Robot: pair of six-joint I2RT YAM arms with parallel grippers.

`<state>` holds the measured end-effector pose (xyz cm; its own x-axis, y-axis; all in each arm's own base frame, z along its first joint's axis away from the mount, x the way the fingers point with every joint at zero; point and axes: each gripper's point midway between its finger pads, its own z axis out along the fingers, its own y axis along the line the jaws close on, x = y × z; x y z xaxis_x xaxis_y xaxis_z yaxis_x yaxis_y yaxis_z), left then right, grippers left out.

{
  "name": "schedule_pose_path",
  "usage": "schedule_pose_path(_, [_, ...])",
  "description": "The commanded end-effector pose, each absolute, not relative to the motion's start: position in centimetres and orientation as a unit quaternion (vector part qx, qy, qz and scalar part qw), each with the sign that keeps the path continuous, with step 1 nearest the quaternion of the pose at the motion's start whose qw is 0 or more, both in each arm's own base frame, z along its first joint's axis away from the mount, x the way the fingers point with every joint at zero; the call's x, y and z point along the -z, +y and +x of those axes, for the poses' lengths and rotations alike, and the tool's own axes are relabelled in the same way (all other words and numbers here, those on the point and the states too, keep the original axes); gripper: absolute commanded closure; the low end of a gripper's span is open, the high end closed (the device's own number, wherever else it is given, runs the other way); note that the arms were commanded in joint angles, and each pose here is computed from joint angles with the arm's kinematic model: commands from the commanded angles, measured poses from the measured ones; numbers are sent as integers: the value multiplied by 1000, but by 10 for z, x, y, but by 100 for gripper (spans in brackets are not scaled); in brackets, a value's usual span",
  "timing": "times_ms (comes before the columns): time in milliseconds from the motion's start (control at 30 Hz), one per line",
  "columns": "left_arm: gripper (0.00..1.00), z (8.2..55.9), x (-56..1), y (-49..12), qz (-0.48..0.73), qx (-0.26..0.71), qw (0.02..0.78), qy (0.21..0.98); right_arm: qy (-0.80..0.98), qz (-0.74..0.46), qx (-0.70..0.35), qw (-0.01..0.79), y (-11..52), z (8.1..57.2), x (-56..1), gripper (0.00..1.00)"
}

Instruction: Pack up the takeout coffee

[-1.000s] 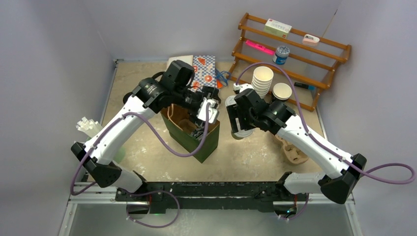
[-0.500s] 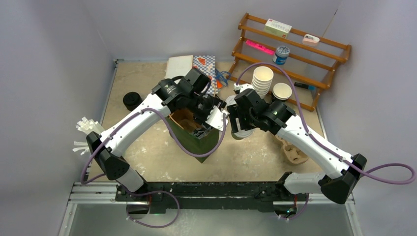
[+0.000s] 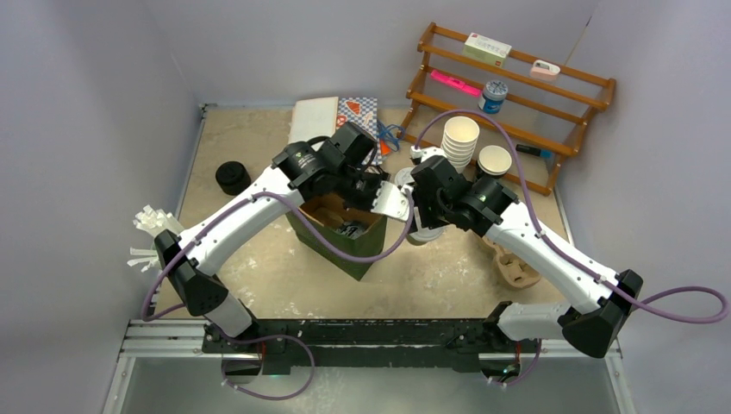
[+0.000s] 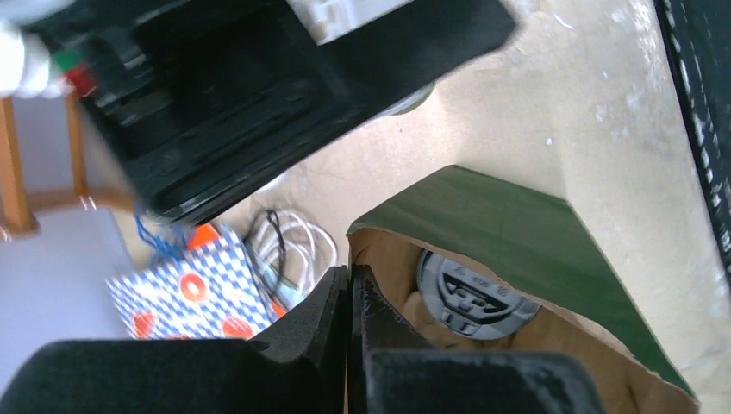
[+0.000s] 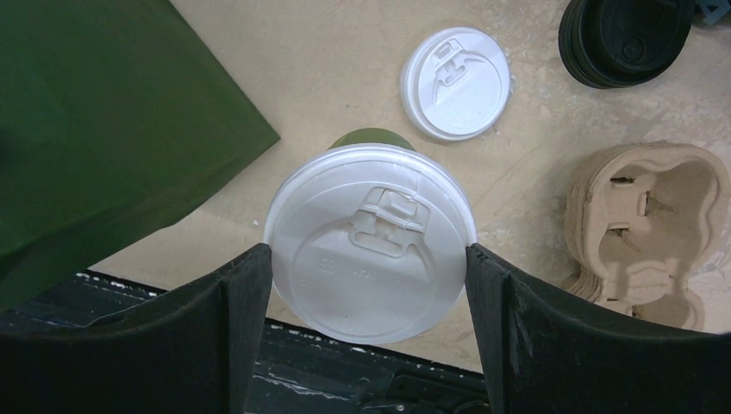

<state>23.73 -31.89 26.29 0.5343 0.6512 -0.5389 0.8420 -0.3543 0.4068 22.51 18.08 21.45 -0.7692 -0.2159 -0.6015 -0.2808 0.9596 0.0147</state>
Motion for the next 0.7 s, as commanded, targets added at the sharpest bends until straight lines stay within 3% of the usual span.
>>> schedule_pose_path(0, [100,260,-282,-325,684,143,371,611,940,-119,-62,315,179,221,-216,19])
schedule_pose_path(200, [100,277,-300,-325,555,127,394,722,941,-116,-62,313,178,220,-214,19])
schedule_pose_path(467, [100,297,-335,-302,412,88,441,793,943,-110,-65,308,178,219,-208,20])
schedule_pose_path(667, [100,298,-326,-293,331,75,403,850,945,-101,-67,305,176,216,-203,20])
